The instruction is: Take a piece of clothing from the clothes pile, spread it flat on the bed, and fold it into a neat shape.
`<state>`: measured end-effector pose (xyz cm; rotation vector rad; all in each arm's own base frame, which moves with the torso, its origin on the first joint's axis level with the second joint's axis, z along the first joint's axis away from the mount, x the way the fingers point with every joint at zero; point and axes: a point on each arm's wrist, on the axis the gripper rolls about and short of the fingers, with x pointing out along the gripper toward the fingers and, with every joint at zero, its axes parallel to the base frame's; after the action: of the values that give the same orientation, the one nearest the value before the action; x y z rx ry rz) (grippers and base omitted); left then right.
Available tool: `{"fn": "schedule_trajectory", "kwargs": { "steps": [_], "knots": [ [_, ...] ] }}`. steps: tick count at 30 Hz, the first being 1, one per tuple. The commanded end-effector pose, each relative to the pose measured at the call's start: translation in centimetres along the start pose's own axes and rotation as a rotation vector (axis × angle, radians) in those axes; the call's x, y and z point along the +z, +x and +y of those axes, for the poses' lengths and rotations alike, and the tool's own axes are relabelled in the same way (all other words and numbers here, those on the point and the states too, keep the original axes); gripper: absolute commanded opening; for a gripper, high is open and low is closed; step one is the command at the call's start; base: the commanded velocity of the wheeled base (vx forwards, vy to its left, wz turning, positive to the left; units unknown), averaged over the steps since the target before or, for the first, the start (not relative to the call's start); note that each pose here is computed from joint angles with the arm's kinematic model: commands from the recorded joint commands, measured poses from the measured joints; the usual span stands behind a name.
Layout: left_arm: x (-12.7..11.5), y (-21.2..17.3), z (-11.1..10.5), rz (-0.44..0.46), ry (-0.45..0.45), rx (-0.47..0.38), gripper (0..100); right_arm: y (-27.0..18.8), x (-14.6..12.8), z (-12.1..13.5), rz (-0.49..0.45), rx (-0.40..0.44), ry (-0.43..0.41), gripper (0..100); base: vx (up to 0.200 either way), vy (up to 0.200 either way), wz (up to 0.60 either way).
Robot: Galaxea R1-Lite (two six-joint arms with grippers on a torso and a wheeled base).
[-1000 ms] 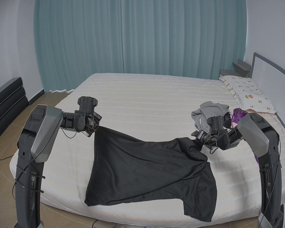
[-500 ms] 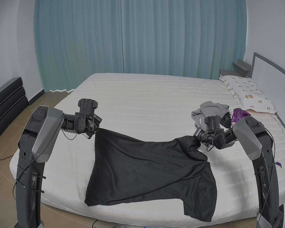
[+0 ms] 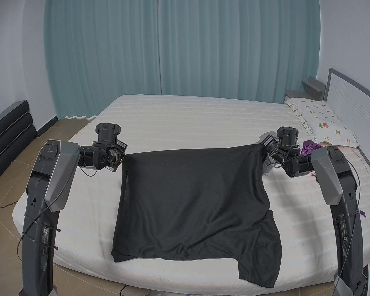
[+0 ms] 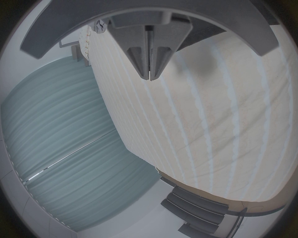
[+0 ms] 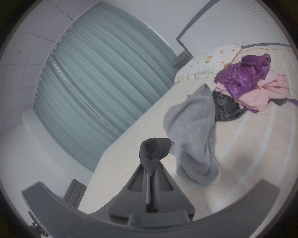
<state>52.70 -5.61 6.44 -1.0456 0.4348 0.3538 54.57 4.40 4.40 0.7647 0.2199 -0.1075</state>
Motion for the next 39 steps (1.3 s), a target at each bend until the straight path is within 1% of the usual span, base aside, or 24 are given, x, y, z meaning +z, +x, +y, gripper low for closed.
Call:
{"fn": "schedule_trajectory", "kwargs": {
  "steps": [1, 4, 6, 7, 9, 13, 14, 16, 17, 18, 21, 25, 26, 27, 29, 30, 33, 34, 36, 38, 39],
  "knots": [
    [0.2, 0.9, 0.6, 0.000, -0.010, -0.009, 0, 0.2, 0.0, 0.3, -0.018, 0.021, 0.000, 0, 0.000, 0.000, 0.00],
    [-0.4, 1.3, 0.7, 0.012, -0.008, -0.025, 0, 0.8, -1.7, -0.8, 0.010, 0.001, -0.010, 0, 0.000, 0.000, 0.00],
    [-0.3, 1.3, 0.7, 0.012, -0.008, -0.026, 0, 0.8, -1.8, -0.8, 0.010, -0.001, -0.010, 0, 0.000, 0.000, 0.00],
    [-0.9, 1.6, 0.9, 0.016, 0.000, -0.034, 0, 1.3, -3.2, -1.9, 0.027, -0.027, -0.022, 0, 0.000, 0.000, 0.00],
    [-1.1, 1.9, 1.0, 0.016, -0.001, -0.047, 0, 1.6, -3.9, -2.7, 0.026, -0.054, -0.032, 0, 0.000, 0.000, 0.00],
    [-1.4, 2.4, 1.5, 0.019, 0.003, -0.045, 0, 1.8, -4.6, -3.4, 0.024, -0.065, -0.023, 0, 0.000, 0.000, 0.00],
    [-1.6, 2.6, 1.7, 0.021, 0.005, -0.048, 0, 2.0, -5.3, -3.9, 0.026, -0.070, -0.024, 0, 0.000, 0.000, 0.00],
    [-1.7, 2.7, 1.8, 0.021, 0.005, -0.046, 0, 2.1, -5.7, -4.4, 0.028, -0.076, -0.028, 0, 0.000, 0.000, 0.00],
    [-1.7, 2.8, 1.9, 0.022, 0.004, -0.045, 0, 2.1, -6.0, -4.6, 0.036, -0.084, -0.029, 100, 0.000, 0.000, 0.00],
    [-1.8, 2.9, 2.1, 0.024, 0.007, -0.039, 100, 2.1, -6.2, -4.8, 0.040, -0.090, -0.032, 100, 0.000, 0.000, 0.00],
    [-2.2, 3.3, 2.6, 0.030, 0.016, -0.027, 100, 2.1, -6.6, -5.2, 0.053, -0.103, -0.036, 100, 0.000, 0.000, 0.00],
    [-2.3, 3.3, 2.7, 0.034, 0.016, -0.021, 100, 1.3, -6.5, -5.3, 0.071, -0.118, -0.039, 100, 0.000, 0.000, 0.00],
    [-2.3, 3.3, 2.9, 0.037, 0.018, -0.007, 100, 0.5, -5.5, -4.7, 0.078, -0.119, -0.032, 100, 0.000, 0.000, 0.00],
    [-2.3, 3.3, 2.9, 0.038, 0.018, -0.006, 100, 0.4, -5.4, -4.7, 0.079, -0.120, -0.030, 100, 0.000, 0.000, 0.00],
    [-2.4, 2.9, 3.4, 0.064, 0.017, 0.052, 100, -0.9, -4.4, -4.8, 0.100, -0.135, -0.024, 100, 0.000, 0.000, 0.00],
    [-2.2, 2.1, 3.4, 0.075, 0.012, 0.081, 100, -1.6, -3.9, -5.1, 0.112, -0.143, -0.021, 100, 0.000, 0.000, 0.00],
    [-1.8, 1.4, 3.1, 0.081, -0.001, 0.089, 100, -2.3, -3.4, -5.2, 0.119, -0.146, -0.015, 100, 0.000, 0.000, 0.00],
    [-1.5, -0.3, 2.9, 0.120, -0.031, 0.095, 100, -4.7, -2.7, -5.4, 0.156, -0.142, 0.035, 100, 0.000, 0.000, 0.00],
    [-1.5, -2.1, 3.0, 0.176, -0.040, 0.104, 100, -7.4, -1.9, -5.2, 0.220, -0.124, 0.128, 100, 0.000, 0.000, 0.00],
    [-1.5, -3.2, 3.0, 0.205, -0.041, 0.102, 100, -9.4, -2.1, -5.5, 0.282, -0.131, 0.180, 100, 0.000, 0.000, 0.00],
    [-1.7, -4.2, 2.6, 0.218, -0.041, 0.095, 100, -11.0, -2.4, -5.9, 0.318, -0.147, 0.202, 100, 0.000, 0.000, 0.00]
  ]
}}
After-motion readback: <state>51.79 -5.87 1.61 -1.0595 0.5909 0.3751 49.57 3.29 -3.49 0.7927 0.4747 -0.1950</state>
